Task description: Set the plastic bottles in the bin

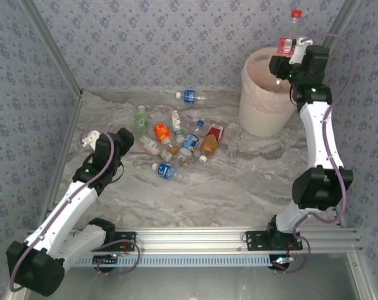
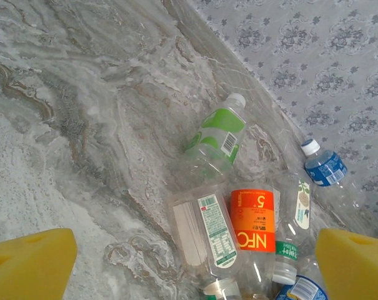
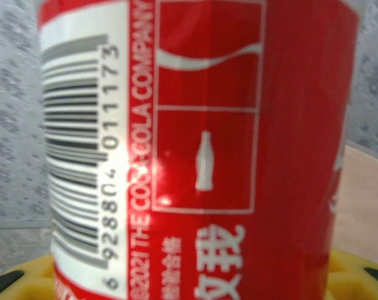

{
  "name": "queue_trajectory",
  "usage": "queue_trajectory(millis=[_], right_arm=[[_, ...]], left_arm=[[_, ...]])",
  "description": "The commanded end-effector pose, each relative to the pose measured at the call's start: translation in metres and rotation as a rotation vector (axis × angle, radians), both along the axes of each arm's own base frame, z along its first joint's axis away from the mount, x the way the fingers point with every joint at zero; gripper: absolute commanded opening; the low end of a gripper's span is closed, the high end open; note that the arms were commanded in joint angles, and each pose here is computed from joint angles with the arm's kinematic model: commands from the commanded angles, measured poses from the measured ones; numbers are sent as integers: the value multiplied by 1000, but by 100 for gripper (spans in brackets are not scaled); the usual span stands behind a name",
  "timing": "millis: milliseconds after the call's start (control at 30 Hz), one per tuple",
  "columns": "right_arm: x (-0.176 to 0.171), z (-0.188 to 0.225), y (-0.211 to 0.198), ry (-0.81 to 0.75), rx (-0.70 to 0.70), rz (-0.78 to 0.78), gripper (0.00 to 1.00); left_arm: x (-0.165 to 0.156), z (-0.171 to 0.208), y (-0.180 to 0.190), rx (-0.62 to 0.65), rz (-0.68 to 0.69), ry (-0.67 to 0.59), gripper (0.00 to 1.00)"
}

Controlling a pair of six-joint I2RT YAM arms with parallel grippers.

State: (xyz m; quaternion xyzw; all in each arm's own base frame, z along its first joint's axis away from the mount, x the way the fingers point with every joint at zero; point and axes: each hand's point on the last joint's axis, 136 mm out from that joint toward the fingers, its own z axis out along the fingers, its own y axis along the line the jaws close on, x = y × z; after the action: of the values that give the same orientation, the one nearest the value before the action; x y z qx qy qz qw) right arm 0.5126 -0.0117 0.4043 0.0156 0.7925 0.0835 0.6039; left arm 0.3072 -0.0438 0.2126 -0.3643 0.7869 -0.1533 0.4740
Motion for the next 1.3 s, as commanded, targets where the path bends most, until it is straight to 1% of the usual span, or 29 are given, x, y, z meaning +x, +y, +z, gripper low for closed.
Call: queue_trajectory(millis=[0,100,200,367,467,500,533,567,633,733,967,1067,1267], right_arm=[[8,-1,-3,7,-1,27,48],[21,-12,-5,26,15,25,49],[34,-20,0,37,37,54,52],[52,-42,23,37,53,162,59],[57,-49,35,51,66,218,64],[57,-48,35,50,67,218,66],[57,-50,36,52,72,219,73],[56,-49,35,47,77,212,78],[55,-46,32,32,83,207,84],[49,-40,37,19,100,259,90],[38,-33,39,8,114,276,93],[33,-29,38,1,124,261,94],[18,-14,33,-23,152,205,100]], left_arm=[[-2,-7,3,-5,12,24,98],[-3,-6,4,-6,12,22,98],[-4,-8,5,-6,15,28,98],[-6,-10,6,-11,19,29,98],[-7,-9,7,-10,19,32,98],[-8,-10,7,-9,19,36,98],[-9,-11,8,-8,21,39,98],[-9,-11,8,-7,23,40,98],[-10,-12,9,-6,27,40,98],[-9,-13,9,-7,29,38,98],[-6,-18,4,-15,10,56,98],[-6,-19,4,-13,7,63,98],[-4,-22,2,-13,3,75,98]])
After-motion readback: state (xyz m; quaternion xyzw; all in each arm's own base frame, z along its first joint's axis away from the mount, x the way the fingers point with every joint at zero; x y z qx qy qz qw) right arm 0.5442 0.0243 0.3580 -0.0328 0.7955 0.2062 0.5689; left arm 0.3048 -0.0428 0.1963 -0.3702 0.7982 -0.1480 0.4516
